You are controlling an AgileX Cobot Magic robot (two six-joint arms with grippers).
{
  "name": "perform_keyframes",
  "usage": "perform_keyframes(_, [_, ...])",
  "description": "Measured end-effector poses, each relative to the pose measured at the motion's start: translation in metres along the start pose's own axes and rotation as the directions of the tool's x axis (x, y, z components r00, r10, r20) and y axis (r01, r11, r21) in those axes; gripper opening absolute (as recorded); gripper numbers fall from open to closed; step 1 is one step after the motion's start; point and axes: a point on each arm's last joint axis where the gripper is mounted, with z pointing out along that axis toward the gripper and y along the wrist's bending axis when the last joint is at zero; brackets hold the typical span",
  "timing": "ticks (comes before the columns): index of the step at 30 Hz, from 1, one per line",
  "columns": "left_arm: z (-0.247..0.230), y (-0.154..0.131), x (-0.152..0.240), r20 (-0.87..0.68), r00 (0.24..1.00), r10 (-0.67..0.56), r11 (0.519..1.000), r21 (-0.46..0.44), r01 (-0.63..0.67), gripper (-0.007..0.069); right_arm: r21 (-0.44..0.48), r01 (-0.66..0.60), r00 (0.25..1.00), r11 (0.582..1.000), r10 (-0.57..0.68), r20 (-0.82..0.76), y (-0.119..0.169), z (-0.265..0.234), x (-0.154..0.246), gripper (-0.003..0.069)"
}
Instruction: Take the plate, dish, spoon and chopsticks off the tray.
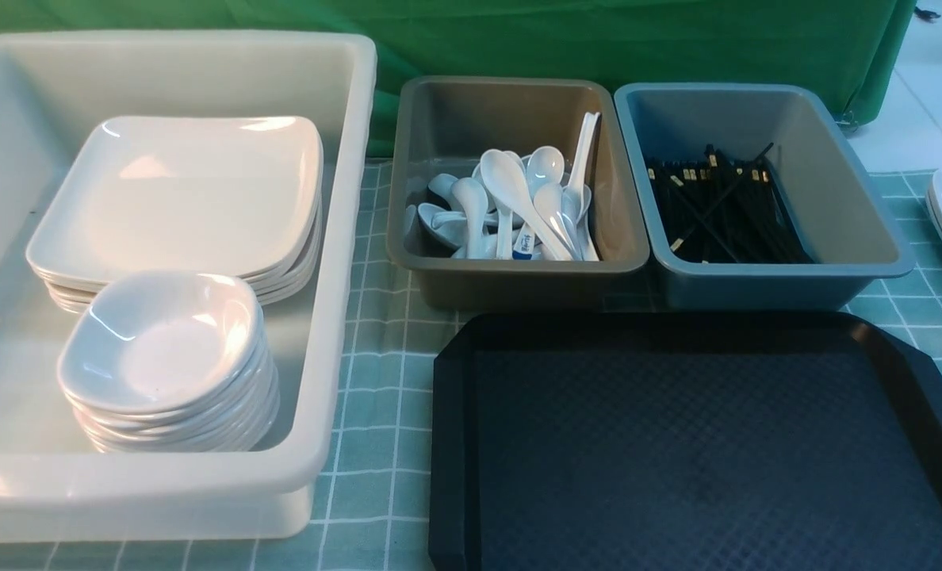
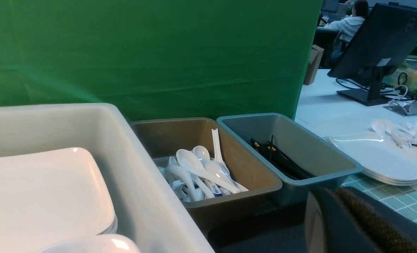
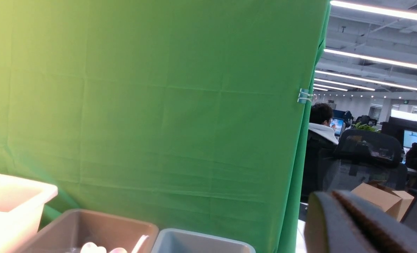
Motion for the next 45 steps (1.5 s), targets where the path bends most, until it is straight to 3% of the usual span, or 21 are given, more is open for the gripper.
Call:
perform_keyframes(17, [0.002, 0.002, 0.006, -0.033, 0.999, 0.039, 0.999, -0.011, -0.039, 0.0010, 0.000, 0.000, 1.000, 1.000, 0.000, 0.000, 0.000, 0.000, 0.000, 0.0087])
perform_keyframes(19, [0.004, 0.006, 0.010, -0.031, 0.998, 0.062, 0.997, -0.042, -0.064, 0.0010, 0.000, 0.000, 1.000, 1.000, 0.000, 0.000, 0.000, 0.000, 0.000, 0.0088])
perform_keyframes(23, [0.008, 0.027, 0.039, -0.035, 0.995, 0.094, 0.971, -0.219, -0.099, 0.0010, 0.000, 0.000, 1.000, 1.000, 0.000, 0.000, 0.000, 0.000, 0.000, 0.0095])
perform_keyframes(25, [0.007, 0.040, 0.074, -0.019, 0.998, 0.066, 0.938, -0.341, -0.069, 0.0011, 0.000, 0.000, 1.000, 1.000, 0.000, 0.000, 0.000, 0.000, 0.000, 0.0102])
perform_keyframes(30, [0.006, 0.055, 0.140, -0.037, 0.999, 0.039, 0.888, -0.457, -0.051, 0.0011, 0.000, 0.000, 1.000, 1.000, 0.000, 0.000, 0.000, 0.000, 0.000, 0.0115])
perform_keyframes(35, [0.006, 0.061, 0.176, -0.122, 0.992, -0.013, 0.875, -0.481, -0.048, 0.0011, 0.000, 0.000, 1.000, 1.000, 0.000, 0.000, 0.000, 0.000, 0.000, 0.0127])
perform_keyframes(45, [0.007, 0.061, 0.175, -0.112, 0.994, -0.002, 0.877, -0.478, -0.052, 0.0013, 0.000, 0.000, 1.000, 1.000, 0.000, 0.000, 0.000, 0.000, 0.000, 0.0143])
